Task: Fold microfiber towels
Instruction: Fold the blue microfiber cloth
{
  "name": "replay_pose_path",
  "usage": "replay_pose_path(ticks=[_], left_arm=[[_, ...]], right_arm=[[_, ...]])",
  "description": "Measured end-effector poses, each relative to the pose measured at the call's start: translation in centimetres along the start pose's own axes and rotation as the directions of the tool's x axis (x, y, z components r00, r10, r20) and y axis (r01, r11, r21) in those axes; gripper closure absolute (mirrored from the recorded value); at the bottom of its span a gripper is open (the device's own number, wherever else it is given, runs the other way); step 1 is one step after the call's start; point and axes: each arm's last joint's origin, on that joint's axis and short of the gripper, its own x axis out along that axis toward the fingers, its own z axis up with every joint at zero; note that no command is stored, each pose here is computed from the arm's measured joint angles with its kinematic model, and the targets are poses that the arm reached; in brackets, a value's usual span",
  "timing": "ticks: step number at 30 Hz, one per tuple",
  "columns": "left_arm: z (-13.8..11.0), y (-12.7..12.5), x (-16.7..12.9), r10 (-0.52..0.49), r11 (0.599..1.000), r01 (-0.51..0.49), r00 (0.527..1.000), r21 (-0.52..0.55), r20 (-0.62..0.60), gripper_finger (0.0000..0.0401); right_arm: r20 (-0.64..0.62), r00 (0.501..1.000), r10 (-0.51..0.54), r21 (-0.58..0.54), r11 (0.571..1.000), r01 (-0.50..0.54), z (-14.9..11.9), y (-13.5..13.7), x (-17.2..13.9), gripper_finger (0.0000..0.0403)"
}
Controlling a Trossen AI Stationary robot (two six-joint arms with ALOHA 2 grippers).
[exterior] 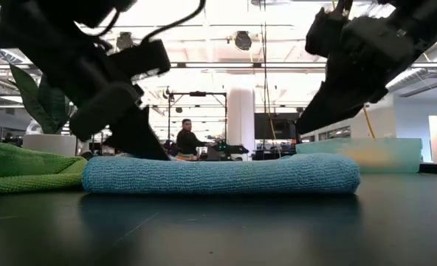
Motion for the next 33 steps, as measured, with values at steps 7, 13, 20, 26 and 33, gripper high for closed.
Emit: replay_pose_path(ticks=[7,13,20,26,33], left_arm=[[0.8,2.0,0.3,0.013,0.998,-0.016,0.999,-0.065,-0.048,0.0262],[2.4,1.9,-0.6,-0.057,0.99,0.063,0.997,-0.125,0.053,0.0249],[1.0,0.6,1.6,-0.101,0.992,0.102,0.995,-0.079,0.024,0.0266],[0.3,0.2,2.7,-0.083,0.991,0.085,0.996,-0.105,0.023,0.0279],[0.6,-0.1,2.3,-0.103,0.989,0.108,0.993,-0.1,0.053,0.0279]], right_arm=[[0.032,0.984,0.175,-0.016,0.984,-0.175,-0.2,1.8,1.1,0.0262],[-0.035,0.974,0.222,-0.025,0.975,-0.223,-2.3,2.3,3.8,0.0286],[-0.152,0.974,0.169,0.015,0.986,-0.169,-3.3,2.1,2.8,0.0317],[-0.135,0.974,0.183,0.037,0.983,-0.18,-2.3,2.4,0.0,0.0334],[-0.007,0.996,0.092,0.059,0.994,-0.091,-1.5,2.1,0.3,0.0335]])
